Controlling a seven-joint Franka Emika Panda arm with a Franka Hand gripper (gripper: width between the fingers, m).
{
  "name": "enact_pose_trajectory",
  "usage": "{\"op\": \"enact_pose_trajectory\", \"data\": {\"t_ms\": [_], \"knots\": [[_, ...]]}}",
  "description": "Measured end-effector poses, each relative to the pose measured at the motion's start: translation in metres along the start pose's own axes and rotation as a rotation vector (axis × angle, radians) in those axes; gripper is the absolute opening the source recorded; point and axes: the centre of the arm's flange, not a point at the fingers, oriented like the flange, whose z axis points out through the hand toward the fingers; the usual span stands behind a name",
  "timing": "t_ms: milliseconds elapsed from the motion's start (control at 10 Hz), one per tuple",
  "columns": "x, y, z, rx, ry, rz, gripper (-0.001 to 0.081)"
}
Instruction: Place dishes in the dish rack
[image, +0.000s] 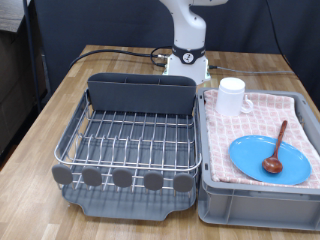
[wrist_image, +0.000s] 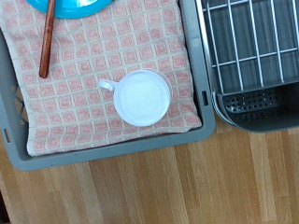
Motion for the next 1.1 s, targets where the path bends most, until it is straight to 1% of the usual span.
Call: {"op": "enact_pose_trajectory", "data": {"t_ms": [100, 200, 400, 700, 900, 1100], "knots": [[-0.001, -0.004, 0.001, 0.009, 0.009, -0.004, 0.0802], [-0.004, -0.015, 0.003, 0.027, 0.027, 0.001, 0.0802], [-0.012, -0.044, 0.012, 0.037, 0.056, 0.037, 0.0802], [-0.017, -0.088, 0.024, 0.051, 0.097, 0.138, 0.0802], [-0.019, -0.115, 0.033, 0.065, 0.103, 0.16, 0.0802], [-0.019, -0.141, 0.044, 0.059, 0.082, 0.164, 0.0802]]}}
